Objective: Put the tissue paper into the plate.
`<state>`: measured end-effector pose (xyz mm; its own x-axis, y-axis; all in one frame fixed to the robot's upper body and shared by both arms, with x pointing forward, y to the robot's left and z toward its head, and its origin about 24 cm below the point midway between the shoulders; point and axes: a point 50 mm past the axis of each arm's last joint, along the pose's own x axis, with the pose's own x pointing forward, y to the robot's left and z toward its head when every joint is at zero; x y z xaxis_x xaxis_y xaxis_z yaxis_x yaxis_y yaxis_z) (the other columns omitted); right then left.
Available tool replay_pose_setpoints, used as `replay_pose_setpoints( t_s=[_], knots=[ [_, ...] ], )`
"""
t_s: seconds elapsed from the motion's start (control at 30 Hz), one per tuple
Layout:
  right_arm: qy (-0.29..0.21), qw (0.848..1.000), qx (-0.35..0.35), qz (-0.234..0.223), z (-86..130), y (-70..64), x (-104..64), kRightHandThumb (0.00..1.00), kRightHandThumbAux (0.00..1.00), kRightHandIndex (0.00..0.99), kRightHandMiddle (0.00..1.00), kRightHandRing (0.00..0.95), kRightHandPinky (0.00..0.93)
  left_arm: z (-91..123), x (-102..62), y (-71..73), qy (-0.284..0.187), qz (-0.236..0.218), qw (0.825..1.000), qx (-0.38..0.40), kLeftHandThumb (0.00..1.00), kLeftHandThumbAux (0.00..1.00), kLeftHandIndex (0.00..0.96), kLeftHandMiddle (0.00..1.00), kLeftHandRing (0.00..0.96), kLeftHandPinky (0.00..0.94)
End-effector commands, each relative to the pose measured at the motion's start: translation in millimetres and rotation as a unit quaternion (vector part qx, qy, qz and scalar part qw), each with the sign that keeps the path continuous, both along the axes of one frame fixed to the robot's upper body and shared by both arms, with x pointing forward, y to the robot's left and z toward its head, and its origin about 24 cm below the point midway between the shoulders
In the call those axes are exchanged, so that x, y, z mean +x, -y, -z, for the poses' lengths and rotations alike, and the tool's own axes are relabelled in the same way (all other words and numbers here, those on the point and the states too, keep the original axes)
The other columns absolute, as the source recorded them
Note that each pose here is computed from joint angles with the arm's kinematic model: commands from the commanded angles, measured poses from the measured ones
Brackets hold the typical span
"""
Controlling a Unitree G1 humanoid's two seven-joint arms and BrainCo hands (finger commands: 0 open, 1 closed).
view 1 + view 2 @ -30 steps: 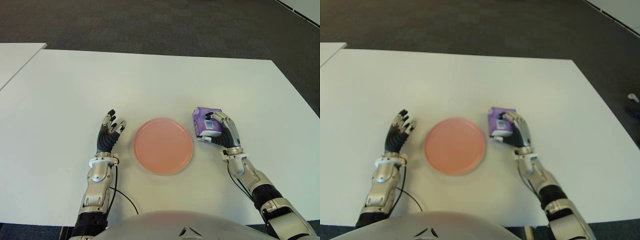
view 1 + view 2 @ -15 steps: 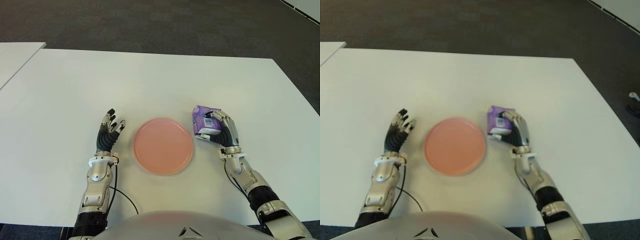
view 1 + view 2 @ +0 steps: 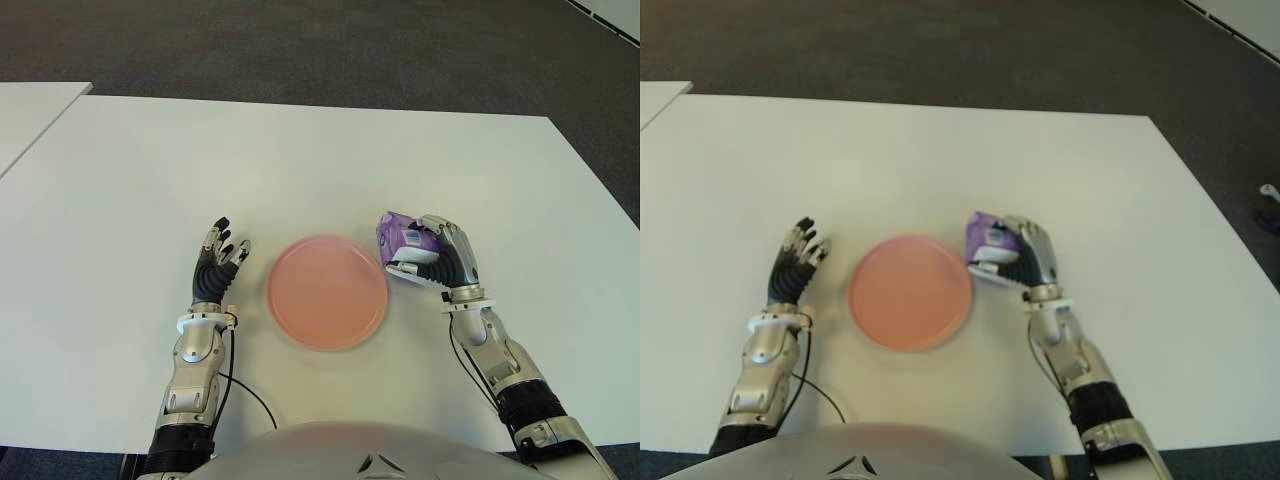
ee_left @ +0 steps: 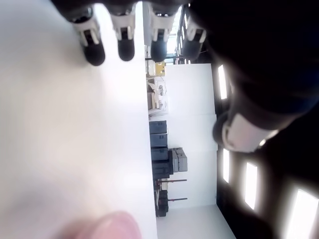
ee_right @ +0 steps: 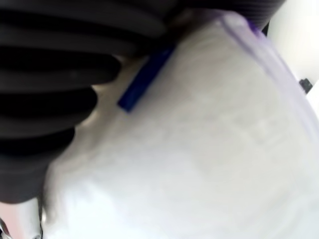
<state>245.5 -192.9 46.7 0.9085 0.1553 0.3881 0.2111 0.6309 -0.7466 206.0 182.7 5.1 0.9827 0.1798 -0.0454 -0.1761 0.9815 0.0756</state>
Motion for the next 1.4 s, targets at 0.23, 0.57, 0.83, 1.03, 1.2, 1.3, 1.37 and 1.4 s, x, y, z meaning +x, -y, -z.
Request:
replay_pose_setpoints(
  t_s=[0.23, 0.57, 0.83, 1.03, 1.2, 1.3, 1.37, 1.4],
  knots=[
    [0.010, 1.000, -0.005, 0.013, -3.0, 2.1, 0.3, 0.741, 0.709, 0.441, 0.862, 0.864, 0.848, 4.5, -1.0, 2.1, -0.006, -0.003, 1.000, -0.002, 0.000, 0.633, 0.000, 0.000, 0.000, 0.000],
    [0.064, 0.998, -0.009, -0.016, -38.2, -3.1, 14.5, 0.741, 0.708, 0.441, 0.850, 0.861, 0.838, 3.7, -0.8, 4.2, -0.004, -0.006, 1.000, 0.000, 0.000, 0.633, 0.000, 0.000, 0.000, 0.000],
    [0.084, 0.996, -0.027, -0.023, -54.5, -6.9, 17.6, 0.743, 0.706, 0.442, 0.839, 0.857, 0.833, 4.3, -1.0, 4.9, -0.006, -0.006, 1.000, -0.001, 0.000, 0.633, 0.000, 0.000, 0.000, 0.000],
    [0.108, 0.993, -0.039, -0.028, -58.1, -12.4, 17.9, 0.746, 0.704, 0.442, 0.849, 0.864, 0.846, 4.8, -1.3, 5.4, -0.006, -0.005, 1.000, -0.007, 0.000, 0.631, 0.000, 0.000, 0.000, 0.000],
    [0.113, 0.992, -0.028, -0.043, -57.8, -18.1, 15.9, 0.747, 0.704, 0.442, 0.846, 0.861, 0.843, 5.1, -1.7, 5.4, -0.005, -0.005, 1.000, -0.007, 0.000, 0.626, 0.000, 0.000, 0.000, 0.000],
    [0.113, 0.992, -0.023, -0.052, -57.5, -19.8, 14.7, 0.747, 0.705, 0.442, 0.844, 0.860, 0.842, 5.1, -2.1, 5.5, -0.005, -0.004, 1.000, -0.006, 0.000, 0.625, 0.000, 0.000, 0.000, 0.000],
    [0.113, 0.992, -0.022, -0.055, -57.4, -20.2, 14.3, 0.747, 0.705, 0.442, 0.844, 0.859, 0.841, 5.2, -2.3, 5.6, -0.005, -0.004, 1.000, -0.006, 0.000, 0.624, 0.000, 0.000, 0.000, 0.000],
    [0.113, 0.992, -0.022, -0.057, -57.6, -21.1, 13.9, 0.747, 0.705, 0.442, 0.844, 0.859, 0.841, 5.2, -2.4, 5.5, -0.005, -0.004, 1.000, -0.006, 0.000, 0.624, 0.000, 0.000, 0.000, 0.000]
  ],
)
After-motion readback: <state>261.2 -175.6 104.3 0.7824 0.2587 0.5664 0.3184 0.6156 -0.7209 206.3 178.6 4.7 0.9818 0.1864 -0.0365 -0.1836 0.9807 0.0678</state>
